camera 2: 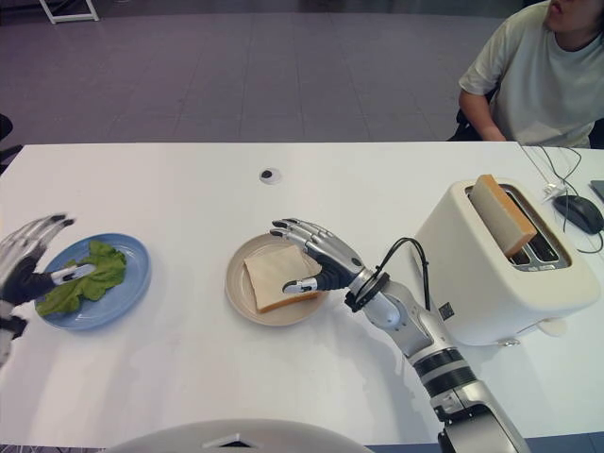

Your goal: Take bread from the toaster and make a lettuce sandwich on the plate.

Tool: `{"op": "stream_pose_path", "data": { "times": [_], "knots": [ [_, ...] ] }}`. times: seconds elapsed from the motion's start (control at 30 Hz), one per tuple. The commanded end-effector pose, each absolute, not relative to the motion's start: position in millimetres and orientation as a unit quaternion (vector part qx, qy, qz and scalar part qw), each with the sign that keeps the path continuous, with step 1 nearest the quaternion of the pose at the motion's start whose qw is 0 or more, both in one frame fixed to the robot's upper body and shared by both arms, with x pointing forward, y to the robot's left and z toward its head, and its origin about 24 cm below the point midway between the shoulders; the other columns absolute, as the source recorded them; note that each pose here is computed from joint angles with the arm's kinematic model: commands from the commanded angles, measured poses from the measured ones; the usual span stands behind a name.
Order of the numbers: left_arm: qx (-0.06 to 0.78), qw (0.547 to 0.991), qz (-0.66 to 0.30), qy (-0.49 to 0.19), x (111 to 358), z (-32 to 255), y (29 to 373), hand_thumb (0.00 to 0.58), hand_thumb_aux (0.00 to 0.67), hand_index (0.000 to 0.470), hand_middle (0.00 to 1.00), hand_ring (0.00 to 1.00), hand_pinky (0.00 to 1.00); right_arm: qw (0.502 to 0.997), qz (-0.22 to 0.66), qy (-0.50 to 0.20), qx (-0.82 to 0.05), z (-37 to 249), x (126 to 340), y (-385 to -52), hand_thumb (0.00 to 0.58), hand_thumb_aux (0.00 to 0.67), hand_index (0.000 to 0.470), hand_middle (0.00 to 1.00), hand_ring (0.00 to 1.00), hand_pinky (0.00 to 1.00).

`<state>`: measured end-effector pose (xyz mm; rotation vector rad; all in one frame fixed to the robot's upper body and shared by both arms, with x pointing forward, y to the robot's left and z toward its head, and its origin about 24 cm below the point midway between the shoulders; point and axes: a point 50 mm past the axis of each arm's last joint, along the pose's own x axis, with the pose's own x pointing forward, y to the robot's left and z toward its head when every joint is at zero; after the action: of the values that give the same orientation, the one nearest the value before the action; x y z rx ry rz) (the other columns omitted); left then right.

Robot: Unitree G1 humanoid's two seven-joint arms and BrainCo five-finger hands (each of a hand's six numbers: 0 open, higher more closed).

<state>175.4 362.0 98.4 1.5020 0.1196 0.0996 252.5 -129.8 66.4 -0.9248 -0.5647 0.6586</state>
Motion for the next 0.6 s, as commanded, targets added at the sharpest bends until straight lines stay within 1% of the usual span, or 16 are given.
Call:
{"op": "stream_pose_path", "data": {
  "times": [0.03, 0.07, 0.1, 0.13, 0.2, 0.23, 0.27, 0.37, 0.4, 0.47, 0.5, 0.53, 0.57, 0.6],
  "knots": [
    [0.709, 0.691, 0.045, 0.129, 162, 79, 391, 0.023, 0.013, 0.009, 0.0, 0.0, 0.0, 0.807, 0.317, -0.259, -0.426, 64, 252, -129, 0.0, 0.0, 0.0, 0.0, 0.0, 0.0],
    [0.711, 0.687, 0.043, 0.143, 161, 72, 396, 0.14, 0.087, 0.061, 0.0, 0.0, 0.0, 0.805, 0.318, -0.258, -0.428, 62, 253, -129, 0.0, 0.0, 0.0, 0.0, 0.0, 0.0],
    [0.711, 0.686, 0.039, 0.151, 161, 66, 398, 0.234, 0.152, 0.107, 0.0, 0.0, 0.0, 0.805, 0.319, -0.258, -0.43, 61, 253, -129, 0.0, 0.0, 0.0, 0.0, 0.0, 0.0],
    [0.711, 0.685, 0.034, 0.158, 161, 60, 399, 0.443, 0.344, 0.241, 0.0, 0.0, 0.0, 0.803, 0.32, -0.258, -0.431, 61, 253, -129, 0.0, 0.0, 0.0, 0.0, 0.0, 0.0],
    [0.71, 0.685, 0.026, 0.163, 163, 51, 400, 0.491, 0.407, 0.286, 0.0, 0.0, 0.0, 0.801, 0.321, -0.259, -0.434, 60, 254, -128, 0.0, 0.0, 0.0, 0.0, 0.0, 0.0],
    [0.709, 0.686, 0.024, 0.163, 164, 50, 400, 0.519, 0.452, 0.317, 0.0, 0.0, 0.0, 0.8, 0.321, -0.259, -0.435, 60, 254, -128, 0.0, 0.0, 0.0, 0.0, 0.0, 0.0],
    [0.709, 0.686, 0.022, 0.162, 165, 49, 400, 0.535, 0.483, 0.339, 0.0, 0.0, 0.0, 0.8, 0.321, -0.26, -0.436, 60, 254, -128, 0.0, 0.0, 0.0, 0.0, 0.0, 0.0],
    [0.706, 0.69, 0.019, 0.158, 167, 49, 399, 0.52, 0.455, 0.319, 0.0, 0.0, 0.0, 0.798, 0.321, -0.26, -0.439, 60, 254, -128, 0.0, 0.0, 0.0, 0.0, 0.0, 0.0],
    [0.705, 0.691, 0.017, 0.158, 167, 48, 399, 0.5, 0.42, 0.295, 0.0, 0.0, 0.0, 0.797, 0.321, -0.26, -0.441, 59, 254, -128, 0.0, 0.0, 0.0, 0.0, 0.0, 0.0],
    [0.704, 0.693, 0.015, 0.157, 167, 47, 398, 0.494, 0.413, 0.289, 0.0, 0.0, 0.0, 0.795, 0.321, -0.261, -0.444, 59, 254, -128, 0.0, 0.0, 0.0, 0.0, 0.0, 0.0],
    [0.703, 0.694, 0.015, 0.155, 166, 47, 397, 0.509, 0.436, 0.306, 0.0, 0.0, 0.0, 0.794, 0.321, -0.261, -0.445, 59, 254, -128, 0.0, 0.0, 0.0, 0.0, 0.0, 0.0],
    [0.703, 0.694, 0.014, 0.152, 167, 48, 396, 0.547, 0.51, 0.358, 0.0, 0.0, 0.0, 0.793, 0.32, -0.262, -0.446, 60, 254, -129, 0.0, 0.0, 0.0, 0.0, 0.0, 0.0],
    [0.704, 0.694, 0.015, 0.149, 167, 48, 396, 0.578, 0.631, 0.442, 0.0, 0.0, 0.0, 0.793, 0.32, -0.262, -0.447, 60, 254, -129, 0.0, 0.0, 0.0, 0.0, 0.0, 0.0],
    [0.705, 0.694, 0.016, 0.145, 167, 49, 395, 0.58, 0.67, 0.47, 0.0, 0.0, 0.0, 0.793, 0.319, -0.263, -0.448, 60, 255, -129, 0.0, 0.0, 0.0, 0.0, 0.0, 0.0]
  ]
}}
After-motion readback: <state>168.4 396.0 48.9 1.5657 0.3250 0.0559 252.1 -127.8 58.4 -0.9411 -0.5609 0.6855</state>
